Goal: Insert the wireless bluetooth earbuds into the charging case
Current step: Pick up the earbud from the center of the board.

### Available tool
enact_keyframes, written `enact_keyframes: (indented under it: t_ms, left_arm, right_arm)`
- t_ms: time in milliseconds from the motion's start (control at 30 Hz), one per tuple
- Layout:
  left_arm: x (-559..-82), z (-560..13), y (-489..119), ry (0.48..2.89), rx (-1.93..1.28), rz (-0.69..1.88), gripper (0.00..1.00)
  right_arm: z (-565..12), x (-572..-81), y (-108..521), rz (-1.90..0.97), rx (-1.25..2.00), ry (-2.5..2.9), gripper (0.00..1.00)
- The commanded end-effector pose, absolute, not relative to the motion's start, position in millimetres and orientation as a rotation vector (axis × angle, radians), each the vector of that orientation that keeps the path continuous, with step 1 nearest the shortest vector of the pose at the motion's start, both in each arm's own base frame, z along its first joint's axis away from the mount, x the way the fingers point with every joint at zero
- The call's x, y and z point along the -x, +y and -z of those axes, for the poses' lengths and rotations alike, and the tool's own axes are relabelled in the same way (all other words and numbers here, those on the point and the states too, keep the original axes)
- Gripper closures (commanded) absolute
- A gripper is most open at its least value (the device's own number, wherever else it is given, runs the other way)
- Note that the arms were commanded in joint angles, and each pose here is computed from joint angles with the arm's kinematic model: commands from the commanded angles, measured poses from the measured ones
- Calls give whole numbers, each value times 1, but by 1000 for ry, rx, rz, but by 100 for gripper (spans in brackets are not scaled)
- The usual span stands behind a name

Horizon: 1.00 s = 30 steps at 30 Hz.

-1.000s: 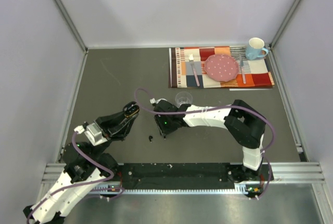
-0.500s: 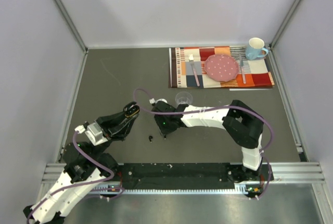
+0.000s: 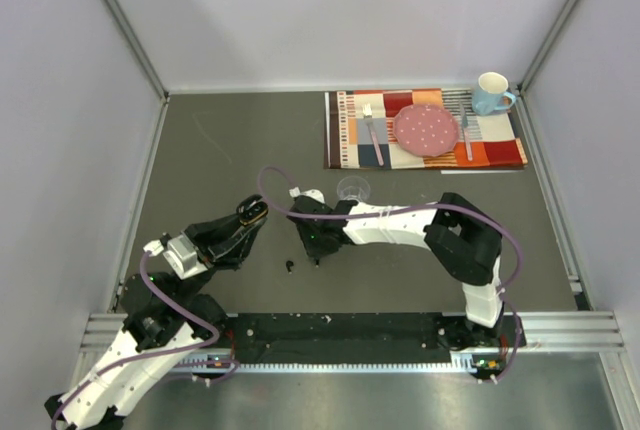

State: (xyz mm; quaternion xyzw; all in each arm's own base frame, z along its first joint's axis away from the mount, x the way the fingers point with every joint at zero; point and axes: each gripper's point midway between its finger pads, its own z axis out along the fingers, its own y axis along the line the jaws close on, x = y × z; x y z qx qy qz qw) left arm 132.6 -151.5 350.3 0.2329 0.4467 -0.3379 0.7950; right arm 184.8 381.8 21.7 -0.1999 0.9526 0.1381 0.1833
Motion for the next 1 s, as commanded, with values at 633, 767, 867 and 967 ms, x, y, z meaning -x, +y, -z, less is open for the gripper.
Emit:
enact_keyframes:
  t_ms: [633,767,867,967]
  left_arm:
    - [-133,-353,-148,942,-467,728,100]
    - [-134,-354,-148,945,-462,729,100]
    - [-134,-354,-147,945,-461,728,100]
    - [-135,-354,-146,946,-454,723,100]
  right_arm:
    - [5,-170,359,-144,504,2779,80]
    - [-2,-174,359,-154,489,2757,87]
    - [-15,-179,358,-164,467,2719,95]
    - [-38,-188,355,-179,437,2647,100]
